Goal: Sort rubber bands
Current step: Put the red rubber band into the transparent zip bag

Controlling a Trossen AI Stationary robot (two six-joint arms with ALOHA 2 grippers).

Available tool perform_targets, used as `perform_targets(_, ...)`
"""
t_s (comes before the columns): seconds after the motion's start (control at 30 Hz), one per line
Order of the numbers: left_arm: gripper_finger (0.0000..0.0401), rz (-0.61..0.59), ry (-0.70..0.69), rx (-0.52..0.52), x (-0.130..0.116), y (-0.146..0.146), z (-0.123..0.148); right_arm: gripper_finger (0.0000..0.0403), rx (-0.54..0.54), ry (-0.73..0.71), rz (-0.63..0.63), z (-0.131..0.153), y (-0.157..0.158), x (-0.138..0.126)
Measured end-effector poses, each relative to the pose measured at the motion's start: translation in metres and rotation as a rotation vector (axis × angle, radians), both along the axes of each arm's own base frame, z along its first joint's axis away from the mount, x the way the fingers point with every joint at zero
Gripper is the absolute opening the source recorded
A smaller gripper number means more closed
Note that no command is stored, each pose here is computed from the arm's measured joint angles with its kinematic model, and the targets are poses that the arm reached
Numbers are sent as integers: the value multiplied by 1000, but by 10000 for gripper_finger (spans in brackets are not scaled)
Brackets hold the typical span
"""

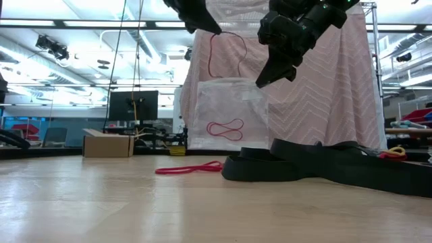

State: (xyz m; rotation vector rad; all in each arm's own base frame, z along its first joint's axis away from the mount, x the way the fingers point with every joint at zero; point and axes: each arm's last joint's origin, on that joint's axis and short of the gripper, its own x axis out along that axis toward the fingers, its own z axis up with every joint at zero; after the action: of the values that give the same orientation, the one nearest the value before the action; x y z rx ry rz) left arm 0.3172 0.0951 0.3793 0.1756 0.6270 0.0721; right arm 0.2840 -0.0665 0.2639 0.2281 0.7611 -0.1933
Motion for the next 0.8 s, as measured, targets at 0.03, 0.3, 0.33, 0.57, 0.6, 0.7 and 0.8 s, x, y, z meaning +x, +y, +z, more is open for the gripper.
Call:
perform_targets(0.03, 0, -27, 2, -13, 0, -1, 0, 10, 0, 0, 0, 0, 0, 0)
perform_targets(0.3, 0, -148, 37, -106, -1, -6, -6, 10, 0, 0, 0, 0, 0, 0)
perform_targets(0.33, 0, -133, 44, -99, -1, -4, -7, 10, 0, 0, 0, 0, 0, 0)
perform_targets(0.57, 0, -35, 16, 26, 10, 9, -11, 10, -1, 0, 0, 0, 0, 0)
perform_targets(0.6, 0, -32, 10, 28, 13, 11, -12, 10, -1, 0, 0, 0, 0, 0)
perform_targets(0.7, 0, -27, -28, 38, 21, 15, -15, 10, -1, -1, 0, 0, 0, 0)
perform_targets(0.8, 0, -29, -45, 36, 27, 17, -18, 10, -1, 0, 0, 0, 0, 0)
